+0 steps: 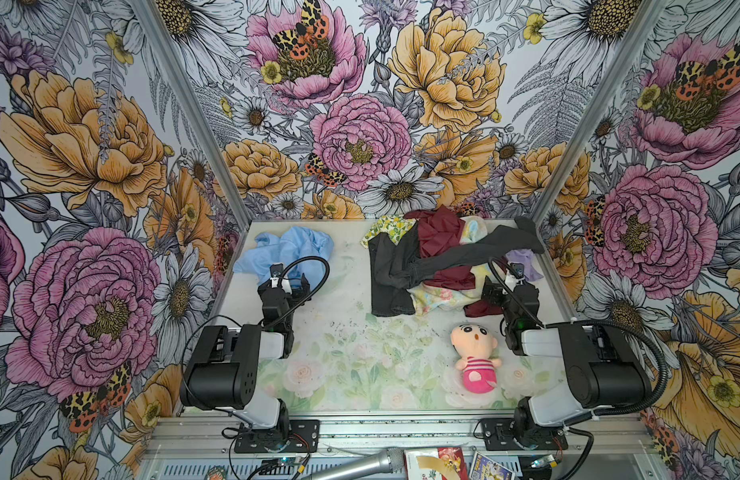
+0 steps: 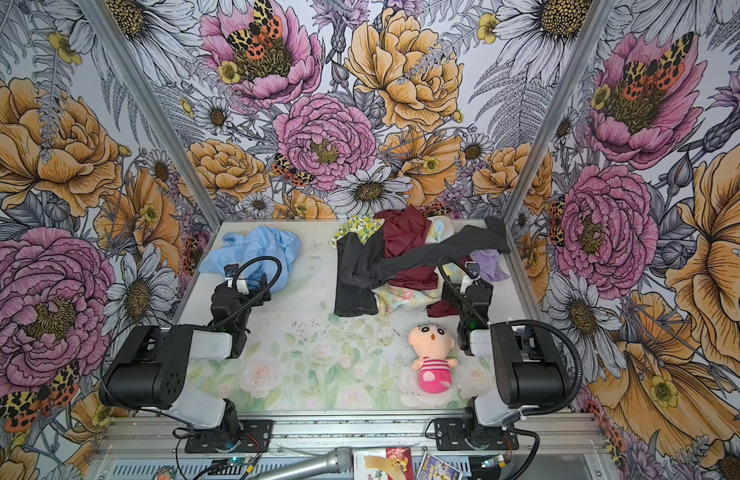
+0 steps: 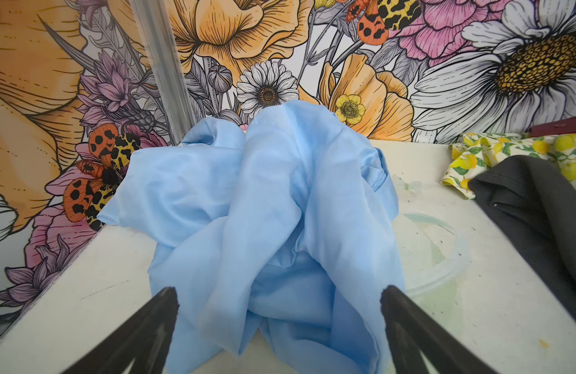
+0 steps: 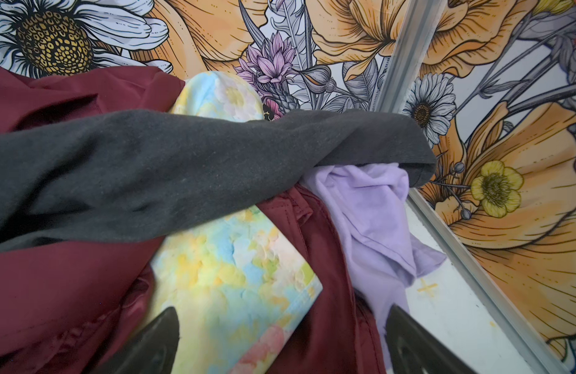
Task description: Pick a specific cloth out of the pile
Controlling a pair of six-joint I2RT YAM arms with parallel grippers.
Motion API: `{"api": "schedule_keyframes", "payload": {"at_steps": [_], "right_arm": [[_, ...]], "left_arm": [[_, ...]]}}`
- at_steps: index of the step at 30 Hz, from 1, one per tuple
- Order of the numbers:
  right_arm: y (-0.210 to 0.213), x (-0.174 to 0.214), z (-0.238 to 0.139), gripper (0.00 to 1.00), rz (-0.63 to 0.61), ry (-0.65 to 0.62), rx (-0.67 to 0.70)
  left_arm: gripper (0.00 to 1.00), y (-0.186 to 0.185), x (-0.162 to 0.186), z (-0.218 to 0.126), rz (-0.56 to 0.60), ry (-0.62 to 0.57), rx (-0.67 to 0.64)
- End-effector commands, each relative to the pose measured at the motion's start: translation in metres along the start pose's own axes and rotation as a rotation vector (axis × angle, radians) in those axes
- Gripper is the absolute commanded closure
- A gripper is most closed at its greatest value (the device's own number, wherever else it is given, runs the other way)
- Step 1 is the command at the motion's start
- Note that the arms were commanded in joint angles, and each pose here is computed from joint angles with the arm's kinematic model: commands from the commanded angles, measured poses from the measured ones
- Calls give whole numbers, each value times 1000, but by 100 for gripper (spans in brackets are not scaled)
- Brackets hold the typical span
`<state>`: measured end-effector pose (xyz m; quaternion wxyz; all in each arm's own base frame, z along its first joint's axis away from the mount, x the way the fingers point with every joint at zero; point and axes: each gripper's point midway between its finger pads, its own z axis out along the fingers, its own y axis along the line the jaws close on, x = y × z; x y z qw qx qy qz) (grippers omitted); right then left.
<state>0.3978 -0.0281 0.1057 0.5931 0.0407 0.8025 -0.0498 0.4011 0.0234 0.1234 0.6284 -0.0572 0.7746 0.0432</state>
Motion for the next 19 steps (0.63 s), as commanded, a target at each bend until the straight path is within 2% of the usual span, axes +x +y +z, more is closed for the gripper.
{"api": "schedule_keyframes", "payload": {"at_steps": [1,19], "right_arm": [[3,-7,2,0,15,-22,-13],[5,-8,3,1,6,-20,-24]], "left_arm": [[1,-4,-6,3,-20,-16,23],[1,-4,-6,3,-19,-16,23]]}}
